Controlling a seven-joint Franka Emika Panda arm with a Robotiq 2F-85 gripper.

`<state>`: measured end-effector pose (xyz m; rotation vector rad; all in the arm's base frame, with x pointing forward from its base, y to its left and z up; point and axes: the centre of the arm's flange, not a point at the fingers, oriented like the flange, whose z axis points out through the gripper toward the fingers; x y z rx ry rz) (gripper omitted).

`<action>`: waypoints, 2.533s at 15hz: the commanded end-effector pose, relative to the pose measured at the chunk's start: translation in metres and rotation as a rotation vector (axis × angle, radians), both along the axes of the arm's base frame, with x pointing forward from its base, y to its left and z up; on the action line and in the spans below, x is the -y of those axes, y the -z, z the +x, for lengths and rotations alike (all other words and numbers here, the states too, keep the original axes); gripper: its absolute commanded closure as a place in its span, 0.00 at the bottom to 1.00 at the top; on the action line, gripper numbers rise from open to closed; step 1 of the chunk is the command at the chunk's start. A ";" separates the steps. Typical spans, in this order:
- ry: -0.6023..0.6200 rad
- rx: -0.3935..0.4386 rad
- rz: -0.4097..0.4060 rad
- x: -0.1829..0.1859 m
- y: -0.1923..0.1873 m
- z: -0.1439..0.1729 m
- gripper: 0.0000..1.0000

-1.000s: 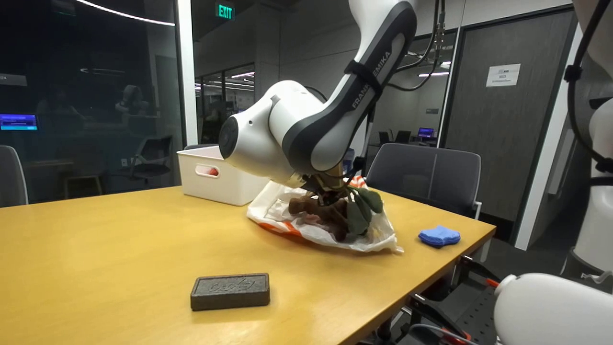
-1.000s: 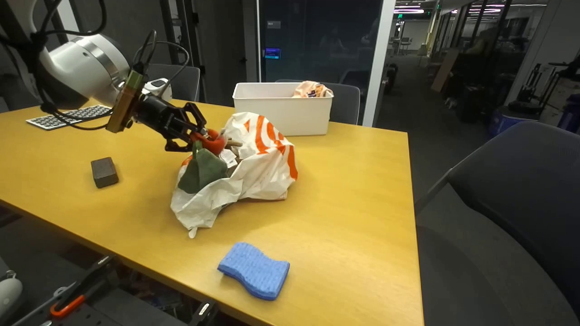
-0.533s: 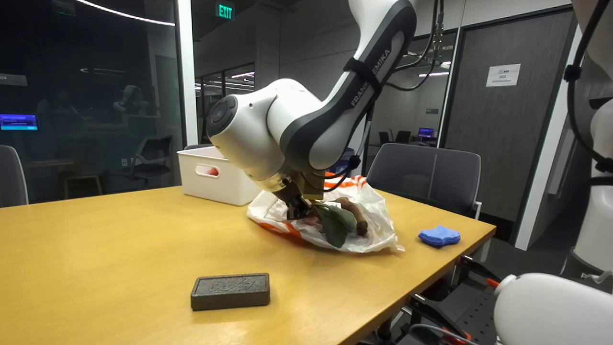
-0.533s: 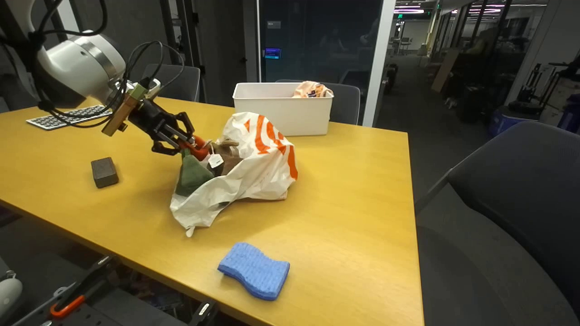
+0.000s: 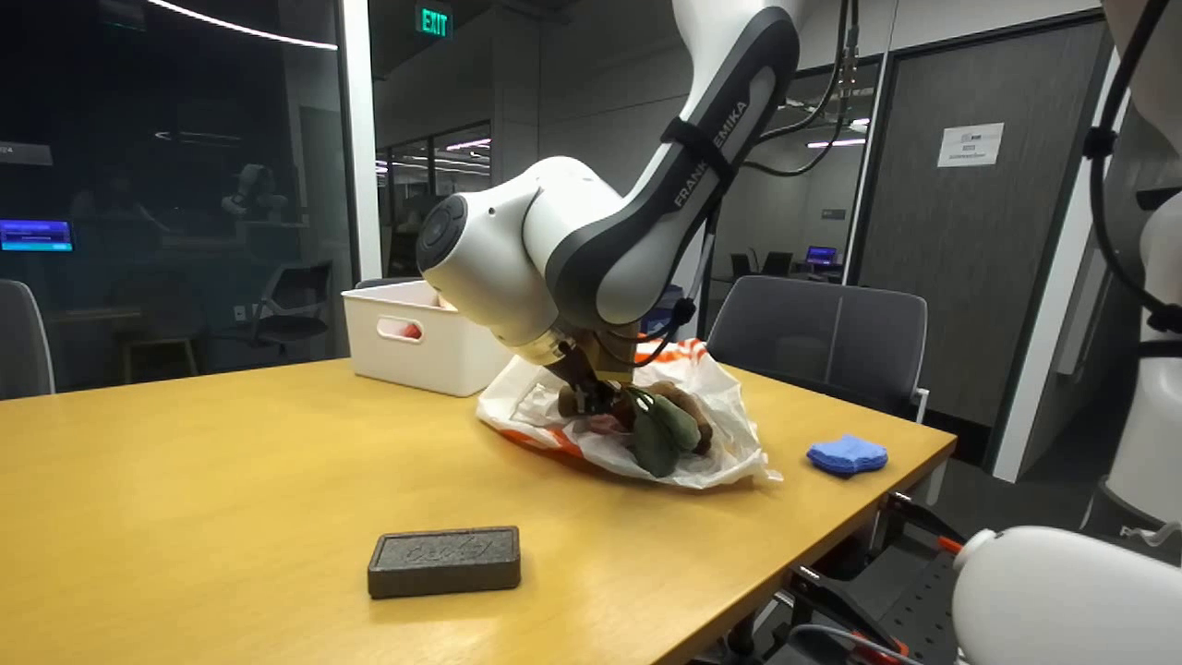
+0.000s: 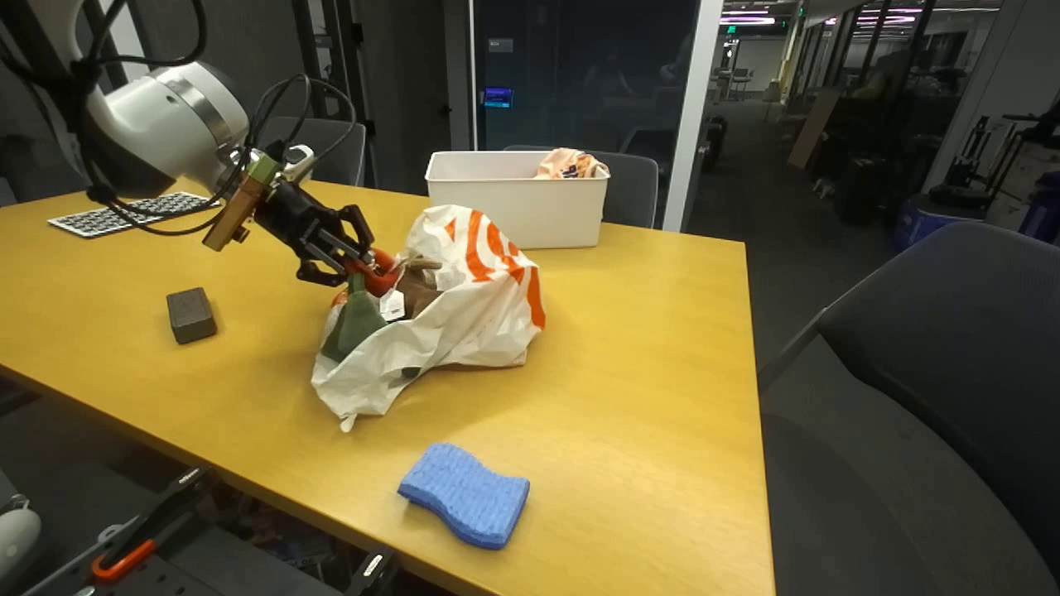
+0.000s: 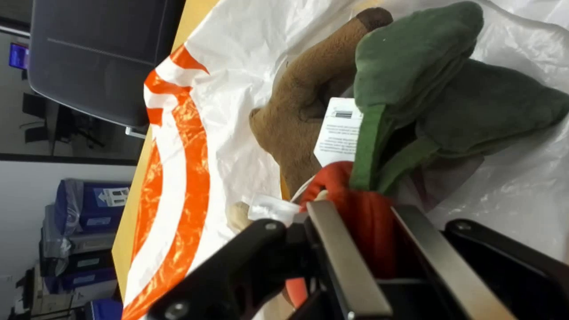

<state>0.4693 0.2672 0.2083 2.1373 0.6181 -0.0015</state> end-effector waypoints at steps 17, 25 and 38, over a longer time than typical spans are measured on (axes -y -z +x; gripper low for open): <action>-0.180 -0.009 0.202 -0.029 -0.005 -0.010 0.00; -0.510 -0.209 0.389 -0.135 -0.049 -0.091 0.00; -0.825 -0.722 0.616 -0.152 0.005 -0.083 0.00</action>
